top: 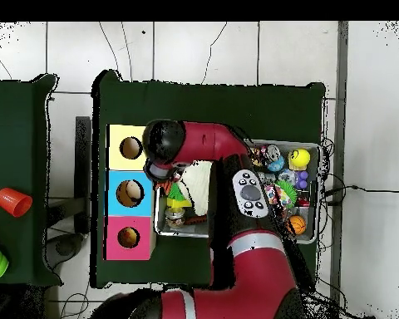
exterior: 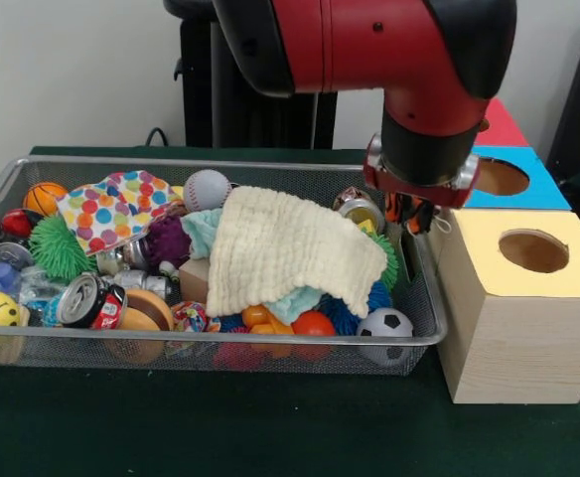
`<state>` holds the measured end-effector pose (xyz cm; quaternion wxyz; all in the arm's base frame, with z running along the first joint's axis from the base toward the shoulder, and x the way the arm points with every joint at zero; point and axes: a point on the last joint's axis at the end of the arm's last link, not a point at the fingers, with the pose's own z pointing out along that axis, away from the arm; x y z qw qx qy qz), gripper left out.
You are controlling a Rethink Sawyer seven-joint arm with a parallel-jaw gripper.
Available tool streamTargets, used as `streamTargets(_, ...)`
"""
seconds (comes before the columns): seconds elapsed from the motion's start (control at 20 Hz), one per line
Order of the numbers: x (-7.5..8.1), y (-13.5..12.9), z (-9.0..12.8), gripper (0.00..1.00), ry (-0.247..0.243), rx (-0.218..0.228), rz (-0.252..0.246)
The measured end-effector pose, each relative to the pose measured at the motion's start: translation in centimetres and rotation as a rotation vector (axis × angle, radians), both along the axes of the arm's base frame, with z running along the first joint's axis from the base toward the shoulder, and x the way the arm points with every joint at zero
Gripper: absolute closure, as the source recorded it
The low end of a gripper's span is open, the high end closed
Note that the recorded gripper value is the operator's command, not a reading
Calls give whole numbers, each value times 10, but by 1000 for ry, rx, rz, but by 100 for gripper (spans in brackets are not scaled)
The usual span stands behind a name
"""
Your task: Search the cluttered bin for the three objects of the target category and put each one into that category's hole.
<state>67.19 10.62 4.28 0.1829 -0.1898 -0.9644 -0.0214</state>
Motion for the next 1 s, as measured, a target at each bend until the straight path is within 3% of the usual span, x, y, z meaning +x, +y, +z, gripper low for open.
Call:
streamTargets(0.25, -33, -5, 11, 100, -41, -15, -24)
streamTargets(0.4, -48, -11, 22, 100, -37, -27, -40)
streamTargets(0.7, -55, -24, 51, 100, -21, -49, -62)
streamTargets(0.75, -55, -30, 69, 100, 0, -56, -74)
streamTargets(0.9, -55, -34, 86, 100, 27, -60, -81)
streamTargets(1.0, -55, -38, 112, 100, 74, -63, -87)
